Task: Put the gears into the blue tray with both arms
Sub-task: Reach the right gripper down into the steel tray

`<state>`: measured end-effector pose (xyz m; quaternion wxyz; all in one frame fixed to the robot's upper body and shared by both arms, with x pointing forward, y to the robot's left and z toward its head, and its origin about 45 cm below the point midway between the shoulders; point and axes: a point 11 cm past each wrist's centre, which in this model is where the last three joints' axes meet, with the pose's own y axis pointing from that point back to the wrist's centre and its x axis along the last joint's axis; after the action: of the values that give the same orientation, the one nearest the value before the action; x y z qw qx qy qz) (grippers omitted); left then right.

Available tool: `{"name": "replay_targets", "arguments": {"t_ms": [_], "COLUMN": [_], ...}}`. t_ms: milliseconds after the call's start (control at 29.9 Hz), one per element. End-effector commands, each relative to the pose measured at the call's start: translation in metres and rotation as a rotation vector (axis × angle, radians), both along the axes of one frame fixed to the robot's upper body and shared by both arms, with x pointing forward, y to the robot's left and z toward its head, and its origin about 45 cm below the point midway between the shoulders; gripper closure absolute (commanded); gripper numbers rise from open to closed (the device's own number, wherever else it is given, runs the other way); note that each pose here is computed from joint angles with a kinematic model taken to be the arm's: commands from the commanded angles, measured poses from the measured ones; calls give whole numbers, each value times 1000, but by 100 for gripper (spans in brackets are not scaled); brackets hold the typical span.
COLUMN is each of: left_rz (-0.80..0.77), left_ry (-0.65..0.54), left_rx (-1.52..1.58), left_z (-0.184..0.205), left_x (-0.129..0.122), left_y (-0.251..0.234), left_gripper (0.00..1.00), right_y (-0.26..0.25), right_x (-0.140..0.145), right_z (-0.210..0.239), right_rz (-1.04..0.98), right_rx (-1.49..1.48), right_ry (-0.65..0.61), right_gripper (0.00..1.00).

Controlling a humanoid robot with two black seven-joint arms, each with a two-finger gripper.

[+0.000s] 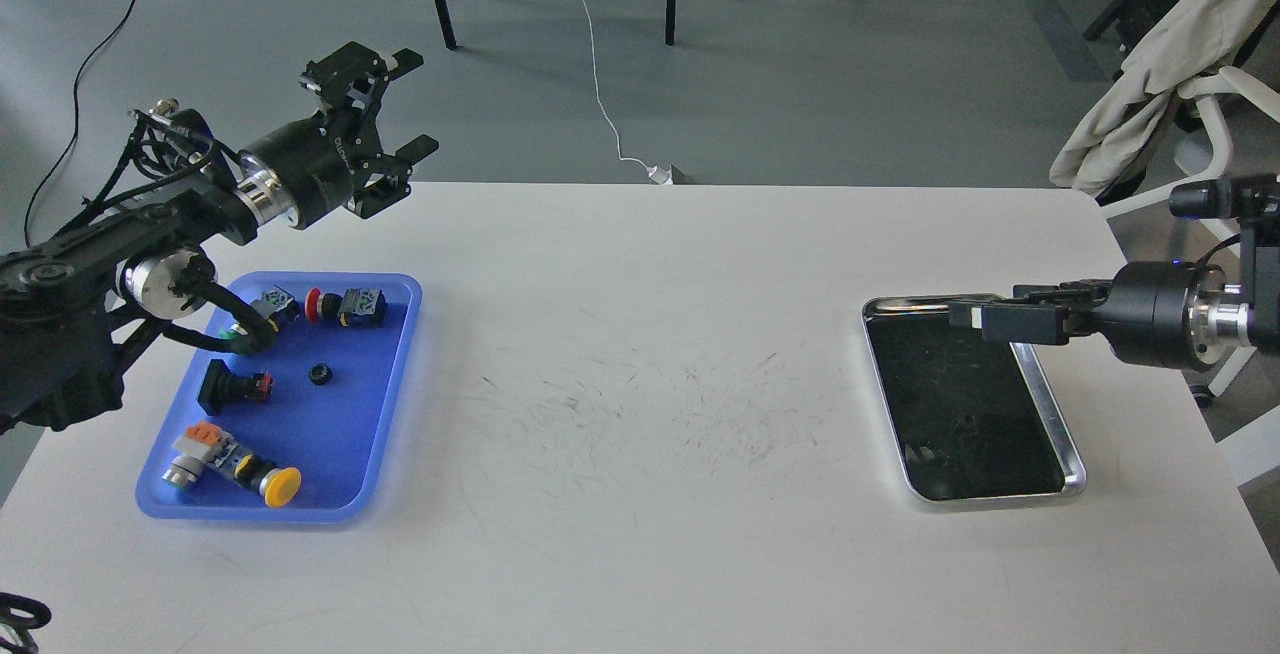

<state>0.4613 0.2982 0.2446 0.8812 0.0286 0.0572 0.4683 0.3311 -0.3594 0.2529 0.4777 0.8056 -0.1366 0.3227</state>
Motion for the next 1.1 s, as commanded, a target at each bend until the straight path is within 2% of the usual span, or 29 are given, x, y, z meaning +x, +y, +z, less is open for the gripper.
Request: {"name": "replay_targets", "arguments": {"t_ms": [0, 167, 435, 669, 903, 1070], "left_rz": [22, 51, 62, 82, 86, 90], "left_ry": [7, 1, 1, -16, -17, -19], "left_rx": [11, 26, 23, 18, 22, 12], "left_z": [-2, -1, -3, 2, 3, 3], "left_x": [3, 3, 4, 5, 4, 3], "left_y": [6, 18, 15, 23, 29, 30], "left_gripper": [1, 1, 1, 1, 1, 1], "right_y": [1, 2, -7, -32, -17, -21], "right_x": [-3, -13, -19, 1, -2, 9], "right_z": [-2, -6, -14, -28, -52, -63], "right_rz": [52, 195, 302, 285, 344, 332], "right_rx": [-26, -87, -257, -392, -404, -445], "right_ry": [-3, 15, 65, 74, 124, 139], "right_gripper": [1, 1, 1, 1, 2, 2]}}
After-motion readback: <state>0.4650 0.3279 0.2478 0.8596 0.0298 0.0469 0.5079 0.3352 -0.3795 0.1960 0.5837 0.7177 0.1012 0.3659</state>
